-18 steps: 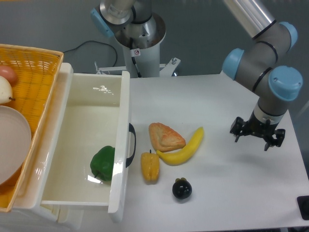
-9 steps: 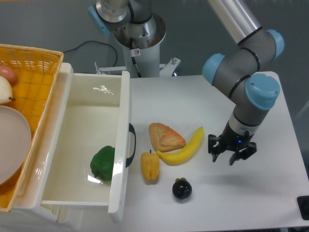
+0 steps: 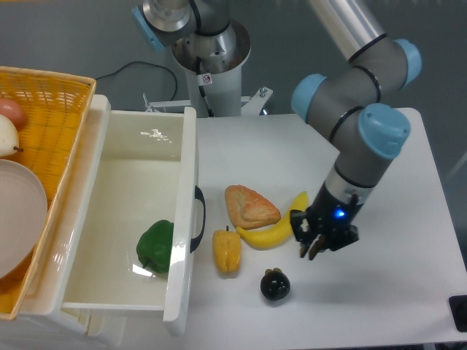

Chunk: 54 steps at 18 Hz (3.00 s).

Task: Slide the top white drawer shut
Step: 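Move the gripper from its raised pose toward the open drawer's front panel, then lower the gripper against the outer face of the drawer front, then push the drawer front with the gripper into the cabinet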

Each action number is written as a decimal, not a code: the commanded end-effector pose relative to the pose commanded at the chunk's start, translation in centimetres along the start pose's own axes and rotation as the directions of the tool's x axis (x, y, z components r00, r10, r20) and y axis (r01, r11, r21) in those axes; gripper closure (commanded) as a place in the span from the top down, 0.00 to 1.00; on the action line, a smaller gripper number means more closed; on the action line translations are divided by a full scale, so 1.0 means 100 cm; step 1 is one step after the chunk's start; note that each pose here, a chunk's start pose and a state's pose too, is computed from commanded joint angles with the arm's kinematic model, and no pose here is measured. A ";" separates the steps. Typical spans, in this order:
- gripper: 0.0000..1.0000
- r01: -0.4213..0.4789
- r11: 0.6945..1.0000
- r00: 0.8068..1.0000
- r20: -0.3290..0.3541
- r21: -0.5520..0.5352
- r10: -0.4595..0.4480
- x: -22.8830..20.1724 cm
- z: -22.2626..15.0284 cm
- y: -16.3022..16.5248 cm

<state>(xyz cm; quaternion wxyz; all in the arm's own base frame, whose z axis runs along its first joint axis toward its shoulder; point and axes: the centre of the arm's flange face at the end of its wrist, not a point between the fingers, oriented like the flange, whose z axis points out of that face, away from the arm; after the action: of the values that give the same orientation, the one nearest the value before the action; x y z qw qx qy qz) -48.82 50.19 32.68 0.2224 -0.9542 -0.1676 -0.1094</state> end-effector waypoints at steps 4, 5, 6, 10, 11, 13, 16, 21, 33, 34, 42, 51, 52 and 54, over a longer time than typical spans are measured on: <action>0.24 0.034 0.999 0.998 -0.062 0.009 -0.034 0.043 0.005 0.000; 0.24 0.047 0.999 0.996 -0.079 0.010 -0.047 0.052 0.004 0.003; 0.24 0.056 0.998 0.994 -0.095 0.009 -0.054 0.058 0.005 0.008; 0.22 0.082 0.996 0.987 -0.139 -0.037 -0.087 0.075 0.017 0.019; 0.12 0.091 0.995 0.984 -0.146 -0.049 -0.097 0.075 0.018 0.021; 0.05 0.097 0.994 0.981 -0.164 -0.057 -0.106 0.078 0.019 0.021; 0.00 0.100 0.994 0.979 -0.171 -0.051 -0.107 0.077 0.018 0.021; 0.00 0.103 0.994 0.977 -0.185 -0.033 -0.107 0.075 0.013 0.018; 0.00 0.087 0.996 0.970 -0.229 -0.016 -0.088 0.099 0.011 0.013; 0.00 0.079 0.997 0.970 -0.230 -0.015 -0.080 0.103 0.011 0.012; 0.00 0.073 0.997 0.967 -0.242 -0.024 -0.076 0.118 0.017 0.009; 0.00 0.069 0.997 0.965 -0.250 -0.037 -0.076 0.133 0.023 0.007; 0.00 0.068 0.997 0.965 -0.252 -0.037 -0.075 0.134 0.023 0.007; 0.00 0.067 0.997 0.965 -0.252 -0.033 -0.073 0.138 0.020 0.006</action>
<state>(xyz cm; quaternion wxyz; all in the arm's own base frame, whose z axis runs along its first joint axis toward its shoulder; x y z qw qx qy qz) -35.67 54.29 34.60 0.2264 -0.9285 -0.1699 -0.2403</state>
